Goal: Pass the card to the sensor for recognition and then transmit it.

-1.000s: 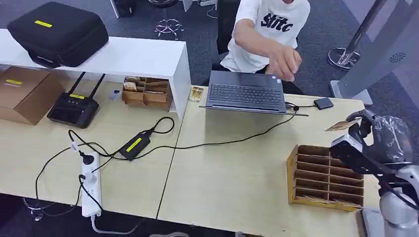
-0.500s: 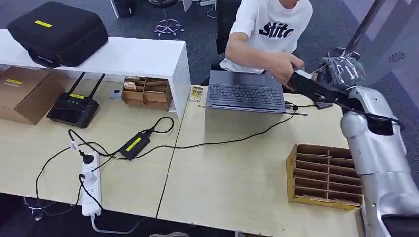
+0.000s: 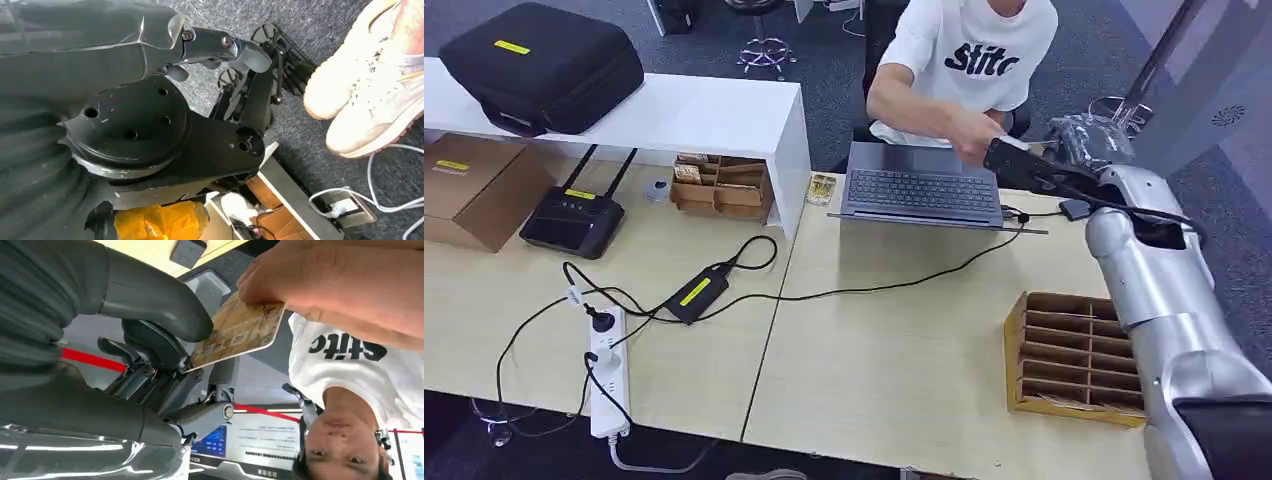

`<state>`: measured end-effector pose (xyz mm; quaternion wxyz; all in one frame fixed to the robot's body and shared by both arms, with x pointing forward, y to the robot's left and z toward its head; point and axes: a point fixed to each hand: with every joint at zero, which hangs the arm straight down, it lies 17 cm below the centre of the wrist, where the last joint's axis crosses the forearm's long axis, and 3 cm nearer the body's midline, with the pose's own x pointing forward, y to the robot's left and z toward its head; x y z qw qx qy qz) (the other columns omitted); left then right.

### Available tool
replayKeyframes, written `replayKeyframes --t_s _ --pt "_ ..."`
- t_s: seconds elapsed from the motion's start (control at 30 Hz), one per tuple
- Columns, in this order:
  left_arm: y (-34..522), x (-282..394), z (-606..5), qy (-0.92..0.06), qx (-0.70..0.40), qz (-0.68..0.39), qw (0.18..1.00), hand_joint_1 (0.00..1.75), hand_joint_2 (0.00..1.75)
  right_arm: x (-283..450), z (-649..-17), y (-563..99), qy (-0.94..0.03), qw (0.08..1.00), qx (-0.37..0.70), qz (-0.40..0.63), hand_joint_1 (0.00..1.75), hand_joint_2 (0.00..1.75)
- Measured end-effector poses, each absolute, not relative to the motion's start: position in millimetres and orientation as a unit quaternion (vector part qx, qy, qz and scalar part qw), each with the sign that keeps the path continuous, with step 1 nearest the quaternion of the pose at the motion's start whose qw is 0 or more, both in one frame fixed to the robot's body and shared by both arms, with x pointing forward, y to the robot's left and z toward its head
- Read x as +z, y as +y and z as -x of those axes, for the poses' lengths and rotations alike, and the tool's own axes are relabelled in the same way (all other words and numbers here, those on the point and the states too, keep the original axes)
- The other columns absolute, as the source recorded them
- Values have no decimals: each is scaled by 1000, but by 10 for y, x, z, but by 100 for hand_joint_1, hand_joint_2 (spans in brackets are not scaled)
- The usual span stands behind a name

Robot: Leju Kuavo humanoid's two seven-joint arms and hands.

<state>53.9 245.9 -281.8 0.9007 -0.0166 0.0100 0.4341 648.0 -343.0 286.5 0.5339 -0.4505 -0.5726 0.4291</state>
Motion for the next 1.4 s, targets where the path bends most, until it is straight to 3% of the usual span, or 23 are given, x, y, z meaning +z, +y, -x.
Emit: replayKeyframes --t_s 0.03,0.07,0.43,0.47,1.0,1.03,1.4 --pt "2463 -2819 -537 10 434 16 901 0 175 2857 -6482 -3425 -572 533 430 450 28 175" --pt "2463 -2819 -536 11 435 16 900 0 175 2847 -6483 -3424 -571 532 433 451 0 175" --pt "2459 -2820 -526 14 440 15 898 0 175 2736 -6460 -3441 -561 527 445 457 0 175" --pt "2461 -2820 -525 14 441 15 897 0 175 2729 -6458 -3439 -562 527 446 456 0 0" --pt "2417 -2819 -525 9 446 13 895 0 175 2839 -6082 -3449 -633 480 415 443 0 0" --pt "2404 -2818 -526 9 446 14 895 0 175 2839 -6024 -3464 -640 477 410 441 0 175" --pt "2323 -2813 -524 2 451 11 892 0 175 3012 -5049 -3604 -706 401 365 455 0 175"
